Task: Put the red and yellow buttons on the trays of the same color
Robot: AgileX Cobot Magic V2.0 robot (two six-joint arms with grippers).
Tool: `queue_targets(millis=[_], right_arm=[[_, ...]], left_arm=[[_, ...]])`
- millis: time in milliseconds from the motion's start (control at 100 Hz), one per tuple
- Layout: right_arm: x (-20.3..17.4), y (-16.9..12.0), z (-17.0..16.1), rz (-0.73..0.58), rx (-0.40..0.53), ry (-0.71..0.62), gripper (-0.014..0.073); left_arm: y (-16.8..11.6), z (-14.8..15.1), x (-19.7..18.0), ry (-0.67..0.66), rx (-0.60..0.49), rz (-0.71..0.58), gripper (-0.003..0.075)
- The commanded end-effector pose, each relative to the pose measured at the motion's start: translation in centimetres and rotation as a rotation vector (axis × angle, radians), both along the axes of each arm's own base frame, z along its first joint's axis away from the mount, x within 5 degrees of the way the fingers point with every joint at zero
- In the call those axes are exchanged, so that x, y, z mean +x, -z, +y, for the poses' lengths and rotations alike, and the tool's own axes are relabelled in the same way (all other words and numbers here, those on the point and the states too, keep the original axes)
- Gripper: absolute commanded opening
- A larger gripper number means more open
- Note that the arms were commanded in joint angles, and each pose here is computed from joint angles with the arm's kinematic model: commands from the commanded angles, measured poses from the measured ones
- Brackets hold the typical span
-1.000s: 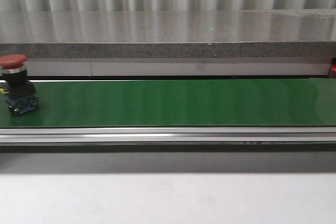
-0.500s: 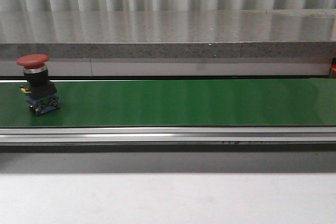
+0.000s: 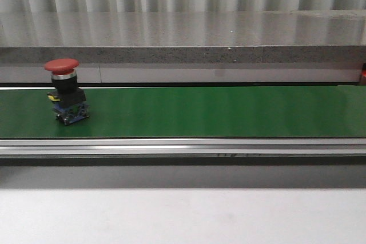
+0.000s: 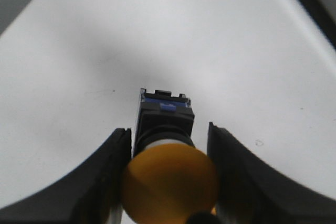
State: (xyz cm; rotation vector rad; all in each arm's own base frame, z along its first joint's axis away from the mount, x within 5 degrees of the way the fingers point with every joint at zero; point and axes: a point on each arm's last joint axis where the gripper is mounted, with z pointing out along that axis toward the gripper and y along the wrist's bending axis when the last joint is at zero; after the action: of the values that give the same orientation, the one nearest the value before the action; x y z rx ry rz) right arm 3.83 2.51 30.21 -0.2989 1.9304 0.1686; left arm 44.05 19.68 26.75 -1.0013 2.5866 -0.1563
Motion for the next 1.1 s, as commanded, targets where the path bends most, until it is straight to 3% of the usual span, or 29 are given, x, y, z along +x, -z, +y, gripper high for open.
queue_targets(millis=[0,160,390,690,1090], right_arm=[[0.2,-1.2,0.0,-0.072,0.022,0.004,-0.0067],[0.2,-1.2,0.0,-0.072,0.022,0.004,-0.0067],[0.2,-1.2,0.0,-0.072,0.022,0.004,-0.0067],[0.2,-1.2,0.0,-0.072,0.022,0.004,-0.0067],[0.2,-1.2,0.0,-0.072,0.022,0.004,-0.0067]], left_arm=[[-6.7,-1.2,-1.9,0.062,0.062,-0.115,0.0166],[-9.8,-3.0,-2.8,0.129,0.033,-0.211,0.0166],[-12.3,-8.0,-3.6,0.282,0.134,-0.219,0.0166],[-11.1,-14.6,-5.6,0.499,0.135,-0.137,0.0166],[-7.3,-18.2,-8.0,0.6,0.108,-0.059,0.0166]])
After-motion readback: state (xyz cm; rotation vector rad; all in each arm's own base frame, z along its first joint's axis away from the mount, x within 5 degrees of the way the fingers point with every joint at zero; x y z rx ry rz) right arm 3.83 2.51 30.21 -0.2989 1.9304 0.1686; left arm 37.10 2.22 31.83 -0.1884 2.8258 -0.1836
